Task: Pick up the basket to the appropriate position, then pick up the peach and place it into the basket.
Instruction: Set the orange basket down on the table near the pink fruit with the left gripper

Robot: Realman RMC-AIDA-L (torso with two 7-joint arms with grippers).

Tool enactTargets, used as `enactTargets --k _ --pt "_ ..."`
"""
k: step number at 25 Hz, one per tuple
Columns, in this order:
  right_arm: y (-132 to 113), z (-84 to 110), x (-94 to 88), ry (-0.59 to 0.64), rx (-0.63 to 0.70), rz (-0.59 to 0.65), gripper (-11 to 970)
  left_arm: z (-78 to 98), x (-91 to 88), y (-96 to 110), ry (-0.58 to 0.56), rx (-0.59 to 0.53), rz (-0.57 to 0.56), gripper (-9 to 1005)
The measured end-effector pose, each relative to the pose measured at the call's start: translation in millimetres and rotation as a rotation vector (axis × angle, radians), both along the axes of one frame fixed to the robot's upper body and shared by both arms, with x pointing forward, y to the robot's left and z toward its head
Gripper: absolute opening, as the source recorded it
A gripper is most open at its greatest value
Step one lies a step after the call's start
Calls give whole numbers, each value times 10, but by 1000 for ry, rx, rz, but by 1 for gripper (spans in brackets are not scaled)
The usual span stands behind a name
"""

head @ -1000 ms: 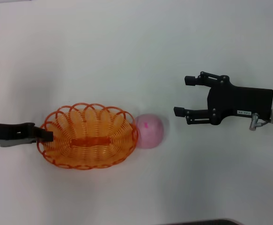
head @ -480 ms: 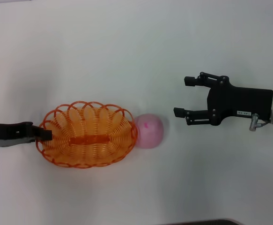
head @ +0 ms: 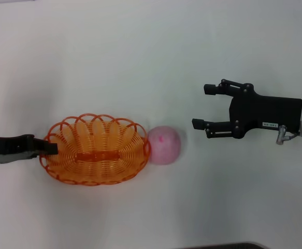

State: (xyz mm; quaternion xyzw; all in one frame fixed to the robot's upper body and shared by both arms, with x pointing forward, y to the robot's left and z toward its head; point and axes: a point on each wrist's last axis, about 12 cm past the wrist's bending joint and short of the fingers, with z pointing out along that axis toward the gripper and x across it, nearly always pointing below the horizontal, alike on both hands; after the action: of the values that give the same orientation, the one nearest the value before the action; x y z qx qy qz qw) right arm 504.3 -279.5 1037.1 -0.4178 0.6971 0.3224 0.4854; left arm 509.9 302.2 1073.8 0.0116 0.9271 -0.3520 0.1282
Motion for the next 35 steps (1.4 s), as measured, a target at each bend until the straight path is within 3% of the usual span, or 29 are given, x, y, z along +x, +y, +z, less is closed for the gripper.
enactTargets --k 15,21,26,35 --pt "-7 6 8 -4 -3 -3 940 27 -19 15 18 -5 -5 376" --pt "-9 5 11 -4 -5 -6 940 78 14 15 5 -1 -15 407" --pt "-15 6 14 -5 -7 -7 941 171 61 56 -13 23 -23 643" --pt "-38 13 21 -8 -5 -20 941 337 141 184 -63 64 -35 659"
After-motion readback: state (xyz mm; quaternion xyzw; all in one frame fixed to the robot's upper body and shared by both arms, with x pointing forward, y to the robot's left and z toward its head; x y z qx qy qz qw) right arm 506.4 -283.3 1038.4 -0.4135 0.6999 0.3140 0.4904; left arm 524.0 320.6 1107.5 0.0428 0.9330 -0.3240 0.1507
